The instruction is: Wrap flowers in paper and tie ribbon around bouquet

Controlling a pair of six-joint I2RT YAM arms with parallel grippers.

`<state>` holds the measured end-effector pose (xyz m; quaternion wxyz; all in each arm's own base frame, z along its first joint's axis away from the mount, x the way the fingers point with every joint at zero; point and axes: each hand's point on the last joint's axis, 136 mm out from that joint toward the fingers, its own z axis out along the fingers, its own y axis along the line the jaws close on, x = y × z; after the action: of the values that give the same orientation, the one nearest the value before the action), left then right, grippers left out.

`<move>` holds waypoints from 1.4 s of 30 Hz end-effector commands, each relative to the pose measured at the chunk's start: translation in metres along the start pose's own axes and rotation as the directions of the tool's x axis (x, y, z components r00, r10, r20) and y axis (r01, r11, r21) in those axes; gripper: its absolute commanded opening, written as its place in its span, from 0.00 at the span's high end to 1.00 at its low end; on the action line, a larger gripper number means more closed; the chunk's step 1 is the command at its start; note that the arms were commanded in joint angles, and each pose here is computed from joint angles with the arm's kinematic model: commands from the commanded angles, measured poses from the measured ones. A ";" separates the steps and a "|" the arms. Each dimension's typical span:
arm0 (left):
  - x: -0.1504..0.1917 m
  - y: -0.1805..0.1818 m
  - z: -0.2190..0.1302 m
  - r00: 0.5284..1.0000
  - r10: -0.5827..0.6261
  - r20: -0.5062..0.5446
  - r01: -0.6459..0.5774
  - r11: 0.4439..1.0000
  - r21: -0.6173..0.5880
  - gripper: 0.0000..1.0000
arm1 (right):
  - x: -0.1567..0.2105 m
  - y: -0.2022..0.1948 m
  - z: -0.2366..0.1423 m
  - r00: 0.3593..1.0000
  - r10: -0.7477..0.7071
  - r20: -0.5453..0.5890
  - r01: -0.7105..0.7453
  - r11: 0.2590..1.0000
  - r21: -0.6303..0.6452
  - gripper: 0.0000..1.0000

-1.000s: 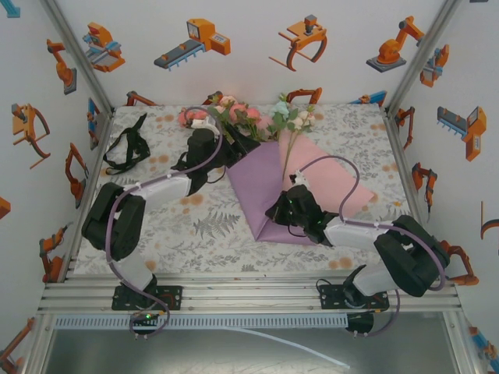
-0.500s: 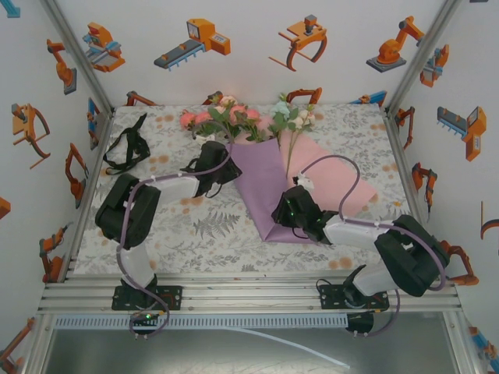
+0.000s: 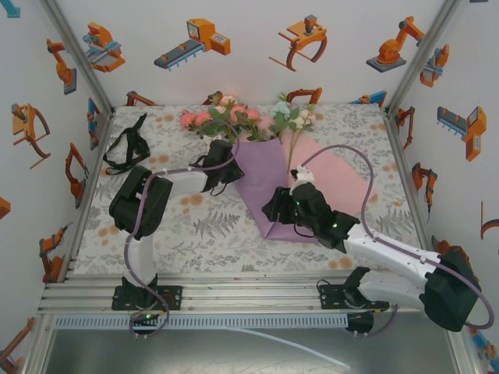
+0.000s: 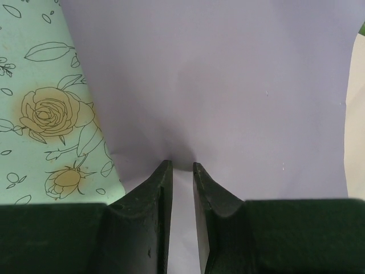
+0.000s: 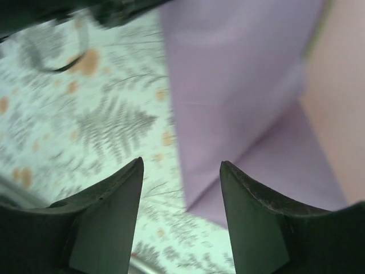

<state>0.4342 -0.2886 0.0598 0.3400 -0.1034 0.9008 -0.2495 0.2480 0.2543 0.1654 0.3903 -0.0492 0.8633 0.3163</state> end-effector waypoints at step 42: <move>0.009 -0.053 -0.077 0.997 0.027 -0.074 -0.008 0.970 0.242 0.61 | 0.028 -0.036 0.029 0.989 0.125 -0.083 -0.125 0.992 0.009 0.83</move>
<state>0.4183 -0.2808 0.1555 0.3749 -0.0653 0.8605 -0.3387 0.2494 0.2505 0.0878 0.3170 -0.0243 0.8942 0.3153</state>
